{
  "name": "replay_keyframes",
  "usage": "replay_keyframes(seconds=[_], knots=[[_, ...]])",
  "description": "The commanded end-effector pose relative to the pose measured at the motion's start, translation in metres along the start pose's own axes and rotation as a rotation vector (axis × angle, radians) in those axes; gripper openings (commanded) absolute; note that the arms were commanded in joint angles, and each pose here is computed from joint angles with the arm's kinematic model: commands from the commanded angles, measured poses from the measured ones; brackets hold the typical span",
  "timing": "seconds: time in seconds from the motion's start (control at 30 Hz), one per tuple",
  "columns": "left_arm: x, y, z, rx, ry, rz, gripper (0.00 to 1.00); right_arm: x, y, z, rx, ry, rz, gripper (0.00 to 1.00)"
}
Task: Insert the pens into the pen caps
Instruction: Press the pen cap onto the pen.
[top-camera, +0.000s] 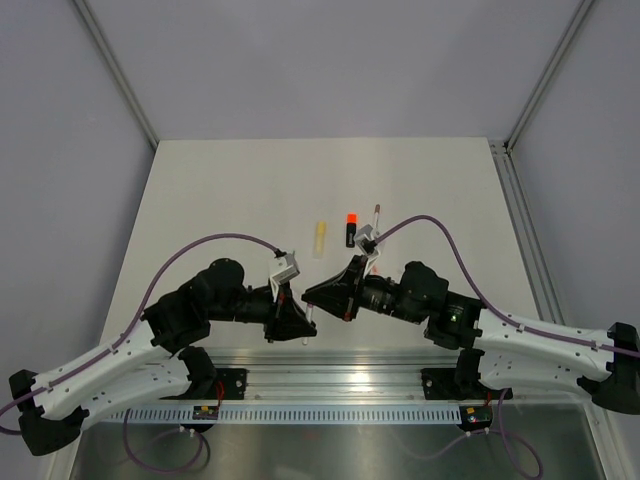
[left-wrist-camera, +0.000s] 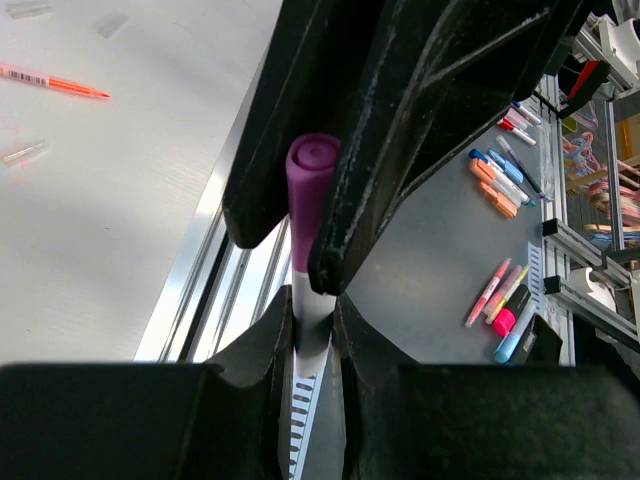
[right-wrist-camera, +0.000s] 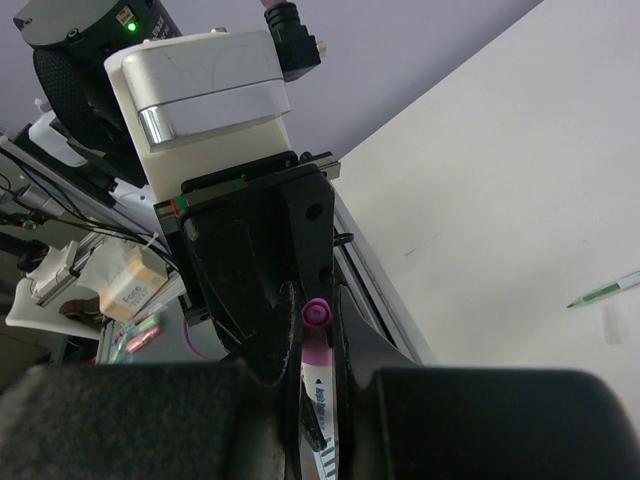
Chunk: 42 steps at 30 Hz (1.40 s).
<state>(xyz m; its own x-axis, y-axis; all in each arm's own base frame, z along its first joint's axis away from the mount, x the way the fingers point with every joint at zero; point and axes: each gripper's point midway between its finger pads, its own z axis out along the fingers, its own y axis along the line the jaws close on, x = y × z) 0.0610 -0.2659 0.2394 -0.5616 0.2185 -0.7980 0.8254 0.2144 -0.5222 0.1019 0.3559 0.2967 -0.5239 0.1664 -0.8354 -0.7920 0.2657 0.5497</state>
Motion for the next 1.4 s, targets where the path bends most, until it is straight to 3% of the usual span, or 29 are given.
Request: replay_keyframes(seconds=[0.0, 0.3, 0.5, 1.1, 1.2, 1.23, 1.27, 1.37], knots=[[-0.145, -0.041, -0.042, 0.001, -0.526, 0.237, 0.0, 0.137, -0.011, -0.044, -0.008, 0.491, 0.101, 0.0], [-0.149, -0.043, -0.038, 0.073, -0.526, 0.218, 0.0, 0.176, -0.006, -0.06, -0.05, 0.606, 0.13, 0.0], [-0.15, -0.04, -0.038, 0.1, -0.526, 0.211, 0.0, 0.19, 0.001, -0.057, -0.118, 0.599, 0.158, 0.0], [-0.15, -0.031, -0.035, 0.08, -0.513, 0.194, 0.0, 0.222, -0.011, -0.075, -0.006, 0.673, 0.158, 0.0], [-0.144, -0.029, -0.031, 0.098, -0.498, 0.176, 0.0, 0.191, -0.013, -0.073, 0.045, 0.568, 0.134, 0.0], [-0.141, -0.03, -0.028, 0.115, -0.49, 0.151, 0.0, 0.164, -0.015, -0.062, 0.098, 0.466, 0.116, 0.02], [-0.137, -0.032, -0.024, 0.142, -0.49, 0.152, 0.0, 0.139, -0.013, -0.057, 0.115, 0.38, 0.115, 0.19], [-0.126, -0.034, -0.011, 0.179, -0.464, 0.124, 0.0, 0.063, -0.012, -0.038, 0.18, 0.141, 0.108, 0.37]])
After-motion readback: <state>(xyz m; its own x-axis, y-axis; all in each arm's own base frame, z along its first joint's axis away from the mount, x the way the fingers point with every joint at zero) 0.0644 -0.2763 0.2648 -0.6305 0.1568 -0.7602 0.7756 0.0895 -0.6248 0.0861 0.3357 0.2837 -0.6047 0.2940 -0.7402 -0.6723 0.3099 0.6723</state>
